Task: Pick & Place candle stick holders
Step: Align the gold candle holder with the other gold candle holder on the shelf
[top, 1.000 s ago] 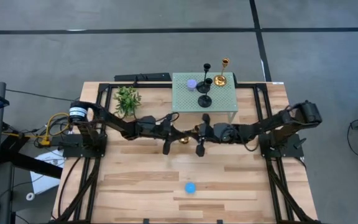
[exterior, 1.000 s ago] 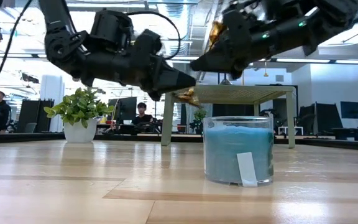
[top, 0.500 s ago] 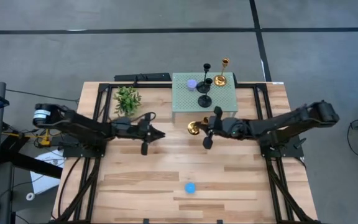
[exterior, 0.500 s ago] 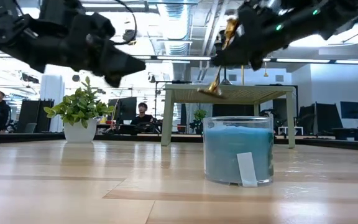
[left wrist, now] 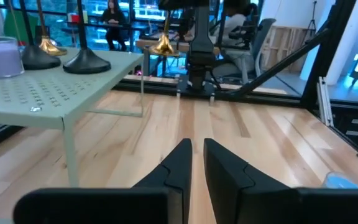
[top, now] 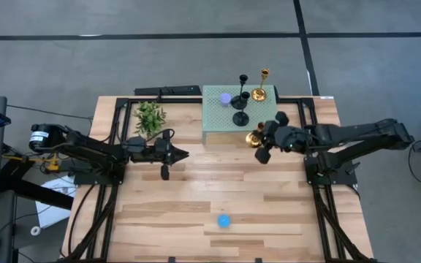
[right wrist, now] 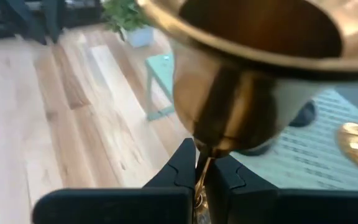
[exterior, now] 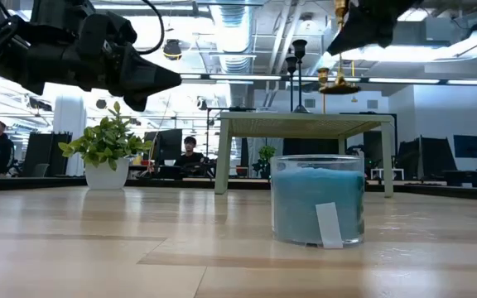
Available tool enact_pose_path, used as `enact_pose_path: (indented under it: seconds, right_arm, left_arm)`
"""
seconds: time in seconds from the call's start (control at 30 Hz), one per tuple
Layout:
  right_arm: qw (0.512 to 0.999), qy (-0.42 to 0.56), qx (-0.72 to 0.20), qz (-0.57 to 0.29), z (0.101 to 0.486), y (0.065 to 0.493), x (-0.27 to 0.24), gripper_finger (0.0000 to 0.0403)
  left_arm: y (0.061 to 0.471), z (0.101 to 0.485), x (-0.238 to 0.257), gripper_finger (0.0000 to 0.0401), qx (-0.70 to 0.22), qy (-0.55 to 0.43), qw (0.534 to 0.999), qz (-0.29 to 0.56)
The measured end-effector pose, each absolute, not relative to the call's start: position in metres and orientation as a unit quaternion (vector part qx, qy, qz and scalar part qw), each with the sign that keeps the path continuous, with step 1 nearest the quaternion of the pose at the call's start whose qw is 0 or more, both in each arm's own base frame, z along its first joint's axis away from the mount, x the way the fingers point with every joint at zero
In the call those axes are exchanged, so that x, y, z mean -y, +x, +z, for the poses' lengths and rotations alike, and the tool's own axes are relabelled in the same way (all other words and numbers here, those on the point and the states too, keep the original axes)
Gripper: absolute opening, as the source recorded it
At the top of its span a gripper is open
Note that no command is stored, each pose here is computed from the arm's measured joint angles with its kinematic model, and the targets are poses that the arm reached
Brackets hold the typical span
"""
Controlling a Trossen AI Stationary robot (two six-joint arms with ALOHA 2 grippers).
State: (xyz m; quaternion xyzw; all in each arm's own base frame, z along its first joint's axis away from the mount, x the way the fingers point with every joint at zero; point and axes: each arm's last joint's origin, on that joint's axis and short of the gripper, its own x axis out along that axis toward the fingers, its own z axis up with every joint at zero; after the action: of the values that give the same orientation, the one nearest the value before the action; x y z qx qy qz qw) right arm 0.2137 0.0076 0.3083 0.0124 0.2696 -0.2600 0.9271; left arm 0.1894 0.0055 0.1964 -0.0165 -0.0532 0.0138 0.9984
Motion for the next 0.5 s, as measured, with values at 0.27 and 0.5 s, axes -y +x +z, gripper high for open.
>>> enact_pose_path:
  seconds: [0.27, 0.5]
  right_arm:
    - [0.897, 0.024, -0.297, -0.327, 0.327, 0.205, 0.034, 0.0001]
    - [0.887, 0.044, -0.301, -0.347, 0.320, 0.204, 0.073, 0.0001]
  left_arm:
    - [0.190, 0.196, -0.006, 0.0042, 0.051, -0.015, 0.998, 0.019]
    - [0.190, 0.196, -0.006, 0.0042, 0.051, -0.015, 0.998, 0.019]
